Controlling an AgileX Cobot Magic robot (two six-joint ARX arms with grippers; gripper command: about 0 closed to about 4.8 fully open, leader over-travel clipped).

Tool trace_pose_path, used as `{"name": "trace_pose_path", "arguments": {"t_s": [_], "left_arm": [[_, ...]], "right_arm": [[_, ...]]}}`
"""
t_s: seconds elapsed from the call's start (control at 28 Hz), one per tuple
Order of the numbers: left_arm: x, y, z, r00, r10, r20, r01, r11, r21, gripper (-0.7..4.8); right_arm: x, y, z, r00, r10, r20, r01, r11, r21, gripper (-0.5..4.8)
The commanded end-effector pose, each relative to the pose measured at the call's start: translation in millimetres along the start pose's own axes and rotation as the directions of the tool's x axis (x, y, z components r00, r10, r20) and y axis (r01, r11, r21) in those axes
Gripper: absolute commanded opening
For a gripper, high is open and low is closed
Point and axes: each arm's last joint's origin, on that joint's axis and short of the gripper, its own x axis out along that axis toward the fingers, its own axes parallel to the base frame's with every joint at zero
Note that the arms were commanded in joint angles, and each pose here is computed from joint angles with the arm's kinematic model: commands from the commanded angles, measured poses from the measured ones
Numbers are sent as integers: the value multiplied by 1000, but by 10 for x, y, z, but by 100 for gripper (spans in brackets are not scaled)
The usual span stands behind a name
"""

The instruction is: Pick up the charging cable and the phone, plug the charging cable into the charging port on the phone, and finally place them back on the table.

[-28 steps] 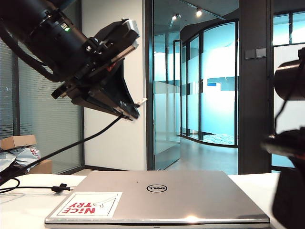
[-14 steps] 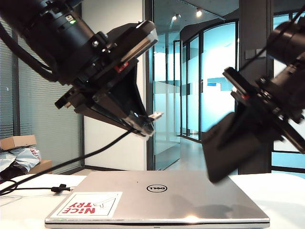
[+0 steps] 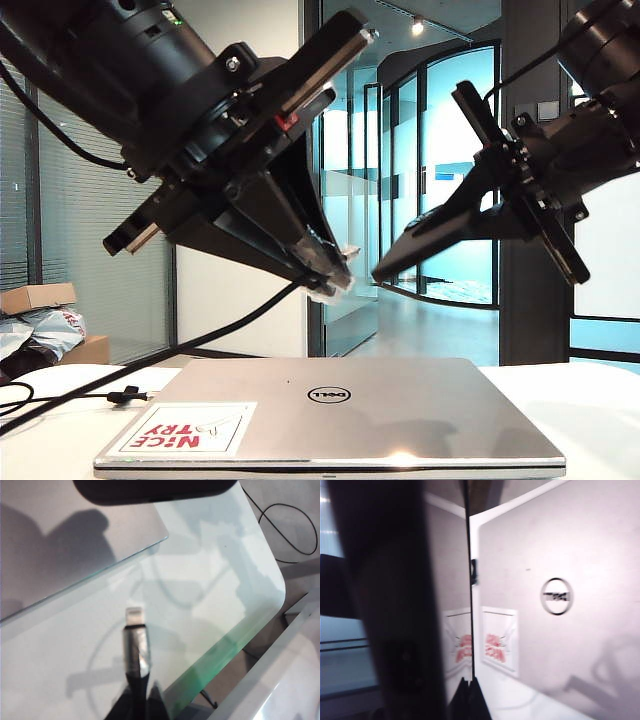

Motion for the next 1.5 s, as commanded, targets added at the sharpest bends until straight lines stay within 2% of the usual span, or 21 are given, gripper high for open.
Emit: {"name": "trace_pose_path", "arguments": {"t_s": [0.04, 0.36, 0.75, 1.11, 1.25, 1.5], "left_arm": [[-5, -18, 15, 1000, -13, 14, 13, 998, -63, -7], [-6, -33, 37, 999, -27, 38, 30, 997, -73, -7], [-10, -61, 84, 995, -57, 85, 62, 996, -60, -7], [19, -17, 32, 998, -38, 58, 42, 997, -69, -7], [78, 12, 3, 999, -26, 39, 29, 997, -74, -7], [77, -2, 25, 997, -40, 61, 47, 993, -105, -7]], "right_arm": [[5, 91, 46, 994, 105, -13, -106, 994, -14, -5], [103, 81, 18, 982, 166, -88, -165, 986, 18, -5], [229, 211, -101, 977, 184, -108, -189, 981, -34, -5], [173, 151, -23, 981, 177, -75, -178, 984, -3, -5], [232, 102, -44, 973, 193, -127, -193, 981, 11, -5], [253, 70, -66, 972, 197, -129, -198, 980, 4, -5]]}}
